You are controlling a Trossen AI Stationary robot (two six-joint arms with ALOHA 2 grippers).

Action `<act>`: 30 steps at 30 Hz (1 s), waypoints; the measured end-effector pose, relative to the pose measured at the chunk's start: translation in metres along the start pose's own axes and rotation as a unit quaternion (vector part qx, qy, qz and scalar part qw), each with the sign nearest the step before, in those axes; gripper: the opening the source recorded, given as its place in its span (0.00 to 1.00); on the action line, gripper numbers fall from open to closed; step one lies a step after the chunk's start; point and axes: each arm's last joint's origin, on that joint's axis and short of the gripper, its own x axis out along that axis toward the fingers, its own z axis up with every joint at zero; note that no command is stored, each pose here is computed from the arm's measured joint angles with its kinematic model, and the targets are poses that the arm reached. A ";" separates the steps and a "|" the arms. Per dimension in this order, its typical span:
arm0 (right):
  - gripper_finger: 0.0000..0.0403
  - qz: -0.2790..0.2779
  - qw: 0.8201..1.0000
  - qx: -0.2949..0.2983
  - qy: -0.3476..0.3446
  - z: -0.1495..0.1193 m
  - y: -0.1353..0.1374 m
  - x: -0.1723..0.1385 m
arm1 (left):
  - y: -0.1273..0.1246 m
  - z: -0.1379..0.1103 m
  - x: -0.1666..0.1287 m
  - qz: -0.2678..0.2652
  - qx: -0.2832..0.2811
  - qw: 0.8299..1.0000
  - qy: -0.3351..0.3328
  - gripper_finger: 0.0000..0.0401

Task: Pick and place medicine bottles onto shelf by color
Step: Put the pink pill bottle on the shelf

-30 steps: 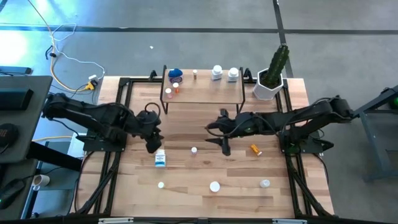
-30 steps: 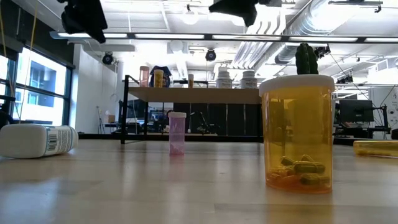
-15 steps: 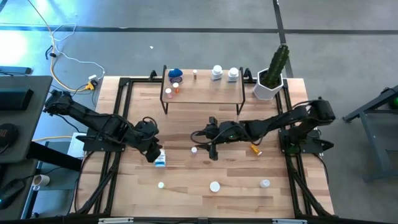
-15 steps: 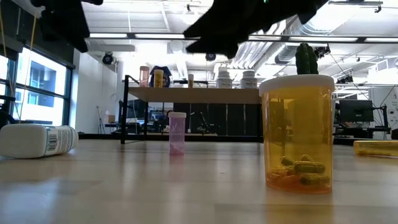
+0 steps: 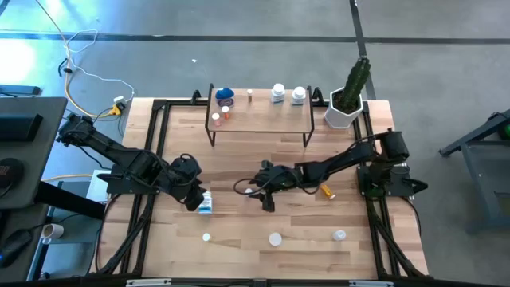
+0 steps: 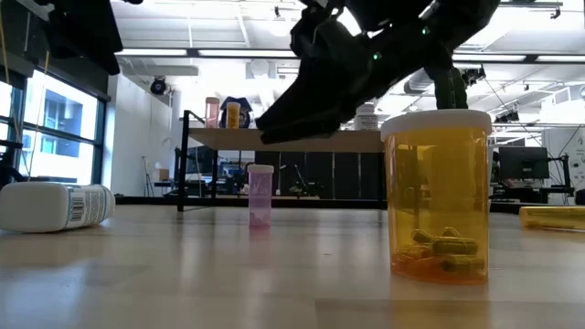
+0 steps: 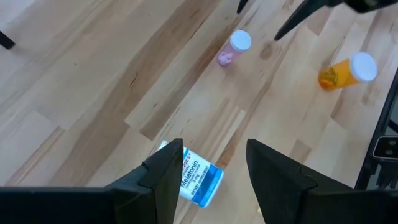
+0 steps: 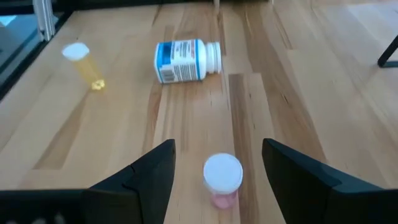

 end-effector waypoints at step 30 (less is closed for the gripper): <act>0.32 -0.016 0.999 0.016 0.023 -0.029 -0.004 0.027 | 0.000 0.001 0.000 0.005 0.003 1.000 -0.008 0.41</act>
